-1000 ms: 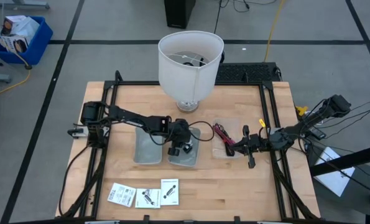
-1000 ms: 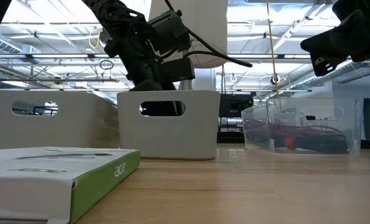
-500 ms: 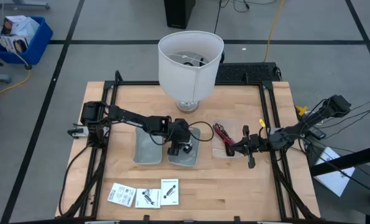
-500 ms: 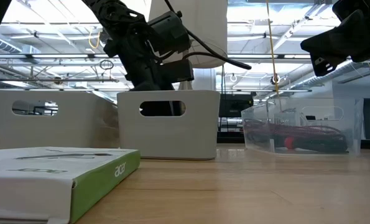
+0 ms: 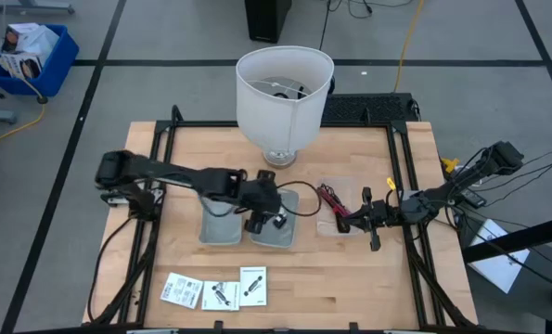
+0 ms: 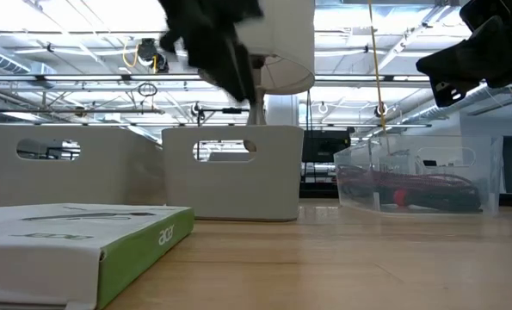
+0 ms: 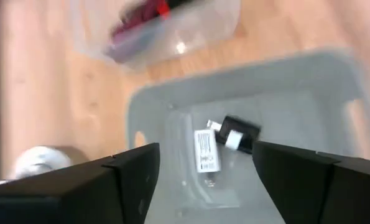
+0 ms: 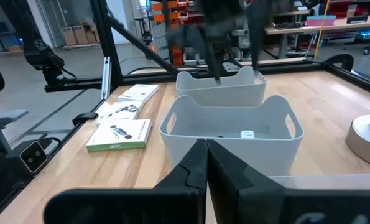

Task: Pick and place items into bin
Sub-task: Put the middle card reader box into the left gray bin

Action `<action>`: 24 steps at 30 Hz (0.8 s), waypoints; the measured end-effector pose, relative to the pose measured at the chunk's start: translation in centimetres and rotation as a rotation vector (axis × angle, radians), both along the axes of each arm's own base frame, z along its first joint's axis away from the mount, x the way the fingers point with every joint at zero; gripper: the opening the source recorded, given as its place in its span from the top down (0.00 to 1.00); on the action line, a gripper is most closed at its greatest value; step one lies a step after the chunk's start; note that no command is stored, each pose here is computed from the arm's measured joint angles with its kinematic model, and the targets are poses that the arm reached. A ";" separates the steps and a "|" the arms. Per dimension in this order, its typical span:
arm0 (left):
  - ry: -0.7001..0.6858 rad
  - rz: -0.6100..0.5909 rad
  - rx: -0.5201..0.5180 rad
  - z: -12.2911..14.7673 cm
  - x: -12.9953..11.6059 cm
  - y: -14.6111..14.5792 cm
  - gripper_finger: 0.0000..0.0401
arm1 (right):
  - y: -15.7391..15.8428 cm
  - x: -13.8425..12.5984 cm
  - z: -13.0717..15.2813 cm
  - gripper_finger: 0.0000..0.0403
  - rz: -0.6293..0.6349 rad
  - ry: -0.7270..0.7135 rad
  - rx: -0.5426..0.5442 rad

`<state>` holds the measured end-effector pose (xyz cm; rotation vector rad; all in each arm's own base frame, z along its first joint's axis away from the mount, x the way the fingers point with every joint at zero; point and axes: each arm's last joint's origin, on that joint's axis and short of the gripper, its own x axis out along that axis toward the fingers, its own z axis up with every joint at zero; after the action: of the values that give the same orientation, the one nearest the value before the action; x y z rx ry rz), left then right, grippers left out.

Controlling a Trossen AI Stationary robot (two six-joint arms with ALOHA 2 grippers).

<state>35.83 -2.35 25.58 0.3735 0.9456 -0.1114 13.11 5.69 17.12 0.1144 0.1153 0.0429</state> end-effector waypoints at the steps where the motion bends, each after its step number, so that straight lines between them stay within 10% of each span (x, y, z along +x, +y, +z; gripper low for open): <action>1: -0.021 0.000 -0.009 1.1 -0.5 -0.5 0.37 | 0.0 0.0 0.0 1.00 0.000 0.001 0.000; 6: -0.040 -0.046 -0.065 3.2 -4.0 -3.1 0.52 | 0.0 0.0 0.0 1.00 -0.001 -0.001 0.008; 13: 0.003 0.019 -0.109 -1.3 -7.2 -5.9 0.96 | 0.0 0.0 -0.1 1.00 0.001 0.006 -0.002; 24: 0.004 0.082 -0.118 -5.0 -7.6 -7.2 0.98 | 0.0 0.0 -0.1 1.00 0.001 0.005 -0.002</action>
<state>28.22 -9.60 20.58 0.2258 0.9522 -0.0928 13.13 5.71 17.05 0.1123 0.1201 0.0432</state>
